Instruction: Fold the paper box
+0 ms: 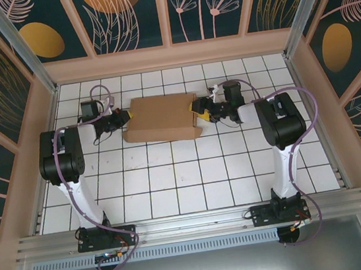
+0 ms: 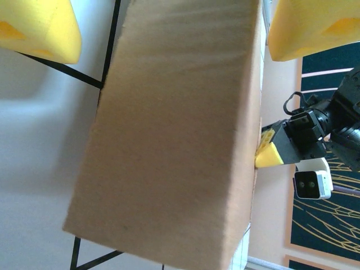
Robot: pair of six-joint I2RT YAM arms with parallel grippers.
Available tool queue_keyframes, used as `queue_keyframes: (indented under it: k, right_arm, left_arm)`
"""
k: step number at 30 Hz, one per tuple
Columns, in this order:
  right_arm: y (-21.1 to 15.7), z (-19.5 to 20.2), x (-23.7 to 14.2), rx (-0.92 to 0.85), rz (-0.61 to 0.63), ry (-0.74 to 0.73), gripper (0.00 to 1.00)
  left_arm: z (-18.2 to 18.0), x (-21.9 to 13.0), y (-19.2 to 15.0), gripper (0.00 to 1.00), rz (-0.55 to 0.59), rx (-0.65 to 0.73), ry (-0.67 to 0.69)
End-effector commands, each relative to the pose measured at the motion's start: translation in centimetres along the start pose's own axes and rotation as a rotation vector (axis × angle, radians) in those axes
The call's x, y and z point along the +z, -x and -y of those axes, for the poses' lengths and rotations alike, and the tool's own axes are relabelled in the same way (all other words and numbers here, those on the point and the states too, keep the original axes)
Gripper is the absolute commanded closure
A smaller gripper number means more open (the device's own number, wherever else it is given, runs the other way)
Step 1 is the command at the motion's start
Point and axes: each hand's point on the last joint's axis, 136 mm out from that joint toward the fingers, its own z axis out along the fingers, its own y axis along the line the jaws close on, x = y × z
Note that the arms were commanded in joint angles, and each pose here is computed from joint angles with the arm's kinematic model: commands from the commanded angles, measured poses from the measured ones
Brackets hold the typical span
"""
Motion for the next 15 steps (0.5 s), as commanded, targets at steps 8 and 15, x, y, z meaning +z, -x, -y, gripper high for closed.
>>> queue_keyframes:
  k: [8, 15]
  right_arm:
    - [-2.7, -1.1, 3.8, 0.109, -0.137, 0.04, 0.18]
    - [-1.3, -4.5, 1.6, 0.161, -0.05, 0.15, 0.52]
  left_arm:
    - [-6.0, 0.7, -6.2, 1.0, -0.147, -0.181, 0.17]
    - [-1.9, -0.8, -2.7, 0.7, -0.053, -0.102, 0.128]
